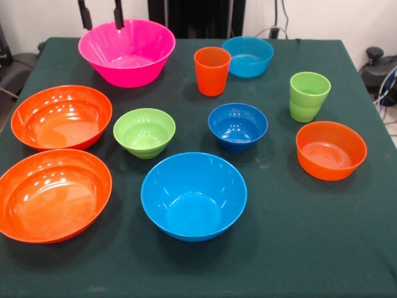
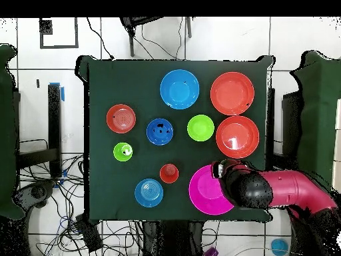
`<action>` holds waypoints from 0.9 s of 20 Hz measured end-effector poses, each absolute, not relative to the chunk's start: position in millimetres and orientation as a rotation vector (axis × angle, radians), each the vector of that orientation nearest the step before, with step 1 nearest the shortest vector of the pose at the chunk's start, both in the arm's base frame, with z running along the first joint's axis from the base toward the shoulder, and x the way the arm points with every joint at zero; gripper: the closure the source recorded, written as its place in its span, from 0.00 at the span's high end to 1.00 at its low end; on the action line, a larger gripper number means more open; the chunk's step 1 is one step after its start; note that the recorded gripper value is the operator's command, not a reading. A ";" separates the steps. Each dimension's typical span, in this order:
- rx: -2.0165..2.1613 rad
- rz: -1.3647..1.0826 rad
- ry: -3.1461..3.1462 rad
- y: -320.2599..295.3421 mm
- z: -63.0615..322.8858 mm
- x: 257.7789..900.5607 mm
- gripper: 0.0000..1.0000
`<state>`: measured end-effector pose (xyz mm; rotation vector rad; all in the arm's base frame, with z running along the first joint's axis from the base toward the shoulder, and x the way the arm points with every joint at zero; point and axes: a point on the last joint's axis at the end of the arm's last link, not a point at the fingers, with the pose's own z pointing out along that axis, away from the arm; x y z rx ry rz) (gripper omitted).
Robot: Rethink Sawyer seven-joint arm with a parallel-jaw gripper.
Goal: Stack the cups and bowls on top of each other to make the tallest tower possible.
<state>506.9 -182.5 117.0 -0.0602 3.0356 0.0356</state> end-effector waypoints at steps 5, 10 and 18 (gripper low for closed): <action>-0.073 0.050 3.032 -178.0 116.0 509.4 1.00; -0.130 0.079 3.047 -171.4 96.0 501.9 1.00; -0.252 0.131 3.066 -154.1 60.0 489.0 1.00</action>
